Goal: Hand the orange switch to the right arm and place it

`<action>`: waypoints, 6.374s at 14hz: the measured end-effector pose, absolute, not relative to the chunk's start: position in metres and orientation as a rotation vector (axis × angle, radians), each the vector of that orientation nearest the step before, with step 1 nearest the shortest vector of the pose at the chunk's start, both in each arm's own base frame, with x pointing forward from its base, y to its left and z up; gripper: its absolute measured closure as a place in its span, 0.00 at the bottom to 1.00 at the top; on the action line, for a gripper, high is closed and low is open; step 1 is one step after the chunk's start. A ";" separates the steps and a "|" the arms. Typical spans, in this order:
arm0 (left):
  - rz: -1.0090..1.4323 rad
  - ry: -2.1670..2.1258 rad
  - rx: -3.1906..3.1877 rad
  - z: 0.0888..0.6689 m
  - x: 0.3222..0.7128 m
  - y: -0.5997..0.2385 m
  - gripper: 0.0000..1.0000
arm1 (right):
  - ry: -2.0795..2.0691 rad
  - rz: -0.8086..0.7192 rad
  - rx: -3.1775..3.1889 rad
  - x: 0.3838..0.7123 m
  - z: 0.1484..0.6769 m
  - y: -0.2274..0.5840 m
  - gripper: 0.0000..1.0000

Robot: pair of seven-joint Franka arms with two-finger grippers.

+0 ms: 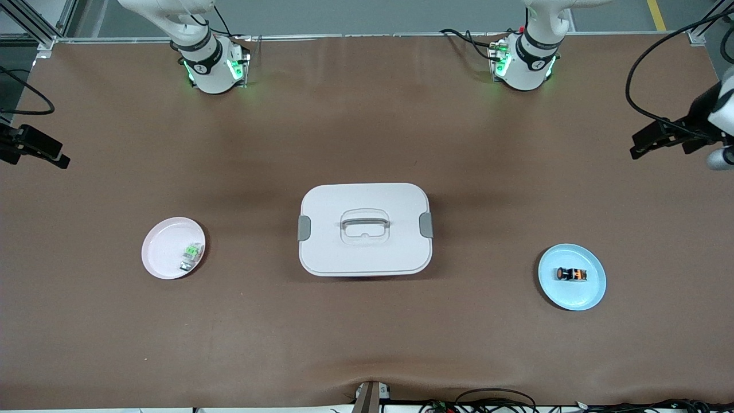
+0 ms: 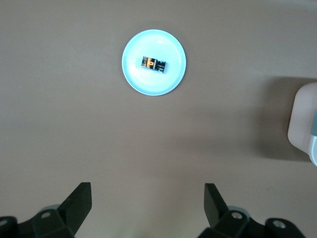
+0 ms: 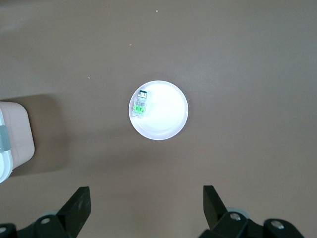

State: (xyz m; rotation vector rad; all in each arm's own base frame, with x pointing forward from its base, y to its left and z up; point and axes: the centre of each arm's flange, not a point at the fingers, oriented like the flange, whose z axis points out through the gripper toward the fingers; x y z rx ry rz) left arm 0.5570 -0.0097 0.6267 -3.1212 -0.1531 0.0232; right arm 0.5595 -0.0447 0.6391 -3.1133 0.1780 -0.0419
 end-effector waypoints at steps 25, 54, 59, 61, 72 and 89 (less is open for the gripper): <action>0.047 -0.012 -3.134 0.346 0.668 0.039 0.00 | 0.179 -0.039 -3.113 0.559 0.638 -0.045 0.00; -0.149 0.118 -3.119 0.197 0.679 0.021 0.06 | 0.195 -0.057 -3.112 0.560 0.639 -0.051 0.00; -0.152 0.145 -3.118 0.194 0.679 0.021 0.14 | 0.202 -0.060 -3.112 0.560 0.639 -0.053 0.00; -0.149 0.148 -3.118 0.192 0.679 0.021 0.28 | 0.202 -0.070 -3.113 0.561 0.640 -0.053 0.00; -0.121 0.162 -3.131 0.277 0.686 0.006 0.28 | 0.165 -0.093 -3.164 0.563 0.642 -0.046 0.00; 0.259 -0.845 -3.368 0.476 0.638 -0.222 0.28 | 0.176 -0.160 -3.165 0.559 0.660 -0.060 0.00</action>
